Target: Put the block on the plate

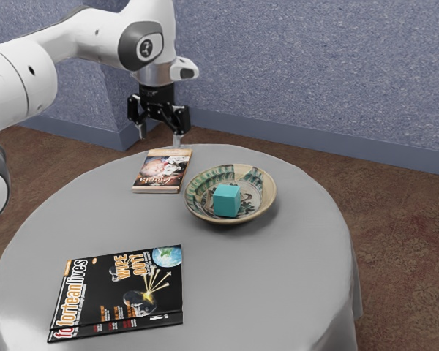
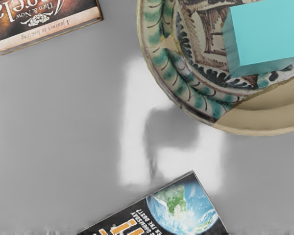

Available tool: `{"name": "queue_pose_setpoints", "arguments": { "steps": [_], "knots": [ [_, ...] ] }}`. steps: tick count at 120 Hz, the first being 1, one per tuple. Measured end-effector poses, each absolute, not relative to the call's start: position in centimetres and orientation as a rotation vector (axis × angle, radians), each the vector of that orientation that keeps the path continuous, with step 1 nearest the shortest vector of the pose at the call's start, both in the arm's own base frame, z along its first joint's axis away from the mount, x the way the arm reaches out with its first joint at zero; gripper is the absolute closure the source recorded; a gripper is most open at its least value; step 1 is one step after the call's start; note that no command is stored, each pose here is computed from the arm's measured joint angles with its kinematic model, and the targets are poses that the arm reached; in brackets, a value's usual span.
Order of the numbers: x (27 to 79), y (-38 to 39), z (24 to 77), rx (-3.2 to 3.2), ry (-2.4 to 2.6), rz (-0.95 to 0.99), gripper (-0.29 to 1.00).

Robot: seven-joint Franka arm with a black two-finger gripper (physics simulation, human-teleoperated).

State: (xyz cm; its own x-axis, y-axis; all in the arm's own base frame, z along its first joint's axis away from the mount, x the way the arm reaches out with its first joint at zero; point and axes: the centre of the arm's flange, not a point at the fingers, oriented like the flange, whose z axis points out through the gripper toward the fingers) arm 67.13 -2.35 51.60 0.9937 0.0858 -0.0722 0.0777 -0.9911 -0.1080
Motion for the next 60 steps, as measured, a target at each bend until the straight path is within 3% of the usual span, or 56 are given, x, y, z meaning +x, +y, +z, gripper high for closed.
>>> {"name": "queue_pose_setpoints", "arguments": {
  "steps": [60],
  "knots": [
    [58.0,10.8,59.8,-2.990,-0.266,0.061,0.00]
  ]
}}
